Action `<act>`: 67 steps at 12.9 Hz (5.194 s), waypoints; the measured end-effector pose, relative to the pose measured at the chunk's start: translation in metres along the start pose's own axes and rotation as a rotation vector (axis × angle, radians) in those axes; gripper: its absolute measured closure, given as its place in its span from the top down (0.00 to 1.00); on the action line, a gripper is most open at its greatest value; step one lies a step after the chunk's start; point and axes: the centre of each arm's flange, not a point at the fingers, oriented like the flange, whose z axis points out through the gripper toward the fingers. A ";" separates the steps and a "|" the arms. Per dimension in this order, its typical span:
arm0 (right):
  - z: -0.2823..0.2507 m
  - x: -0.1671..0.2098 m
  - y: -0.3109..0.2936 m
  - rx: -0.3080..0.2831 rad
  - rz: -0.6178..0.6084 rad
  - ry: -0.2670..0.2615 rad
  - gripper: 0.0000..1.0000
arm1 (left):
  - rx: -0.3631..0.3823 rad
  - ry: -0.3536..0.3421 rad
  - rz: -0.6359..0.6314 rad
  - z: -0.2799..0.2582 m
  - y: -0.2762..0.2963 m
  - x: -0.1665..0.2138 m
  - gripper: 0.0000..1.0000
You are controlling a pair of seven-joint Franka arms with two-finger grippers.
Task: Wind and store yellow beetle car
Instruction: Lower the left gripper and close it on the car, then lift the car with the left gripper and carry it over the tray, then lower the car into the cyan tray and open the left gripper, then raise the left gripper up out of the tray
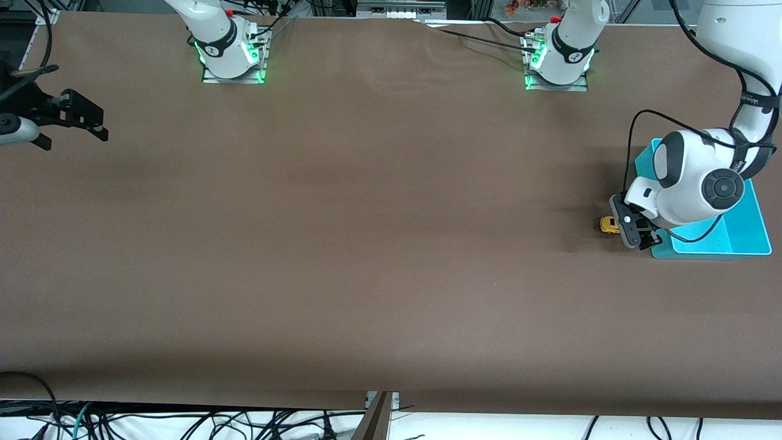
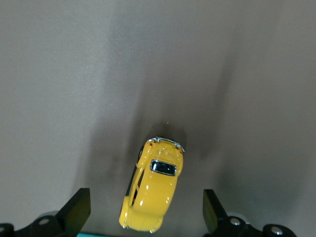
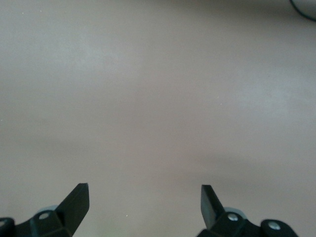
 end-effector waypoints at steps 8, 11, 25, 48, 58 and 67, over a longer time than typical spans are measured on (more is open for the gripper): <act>0.018 0.012 0.000 0.007 0.009 -0.034 1.00 | -0.024 0.010 0.026 0.034 -0.002 -0.018 1.00; 0.020 0.018 0.000 0.019 0.009 -0.029 1.00 | -0.039 0.011 0.047 0.041 0.000 -0.020 0.96; 0.005 0.019 0.000 0.014 0.009 0.000 1.00 | -0.133 -0.020 0.163 -0.096 -0.025 0.032 0.47; 0.005 0.018 0.004 0.014 0.016 0.000 1.00 | -0.089 -0.031 0.265 0.024 0.001 -0.221 0.49; 0.005 0.018 0.004 0.014 0.016 0.000 1.00 | 0.024 -0.062 0.279 -0.075 -0.033 -0.196 1.00; 0.005 0.018 0.004 0.014 0.017 0.000 1.00 | -0.115 -0.091 0.004 -0.206 -0.039 -0.041 1.00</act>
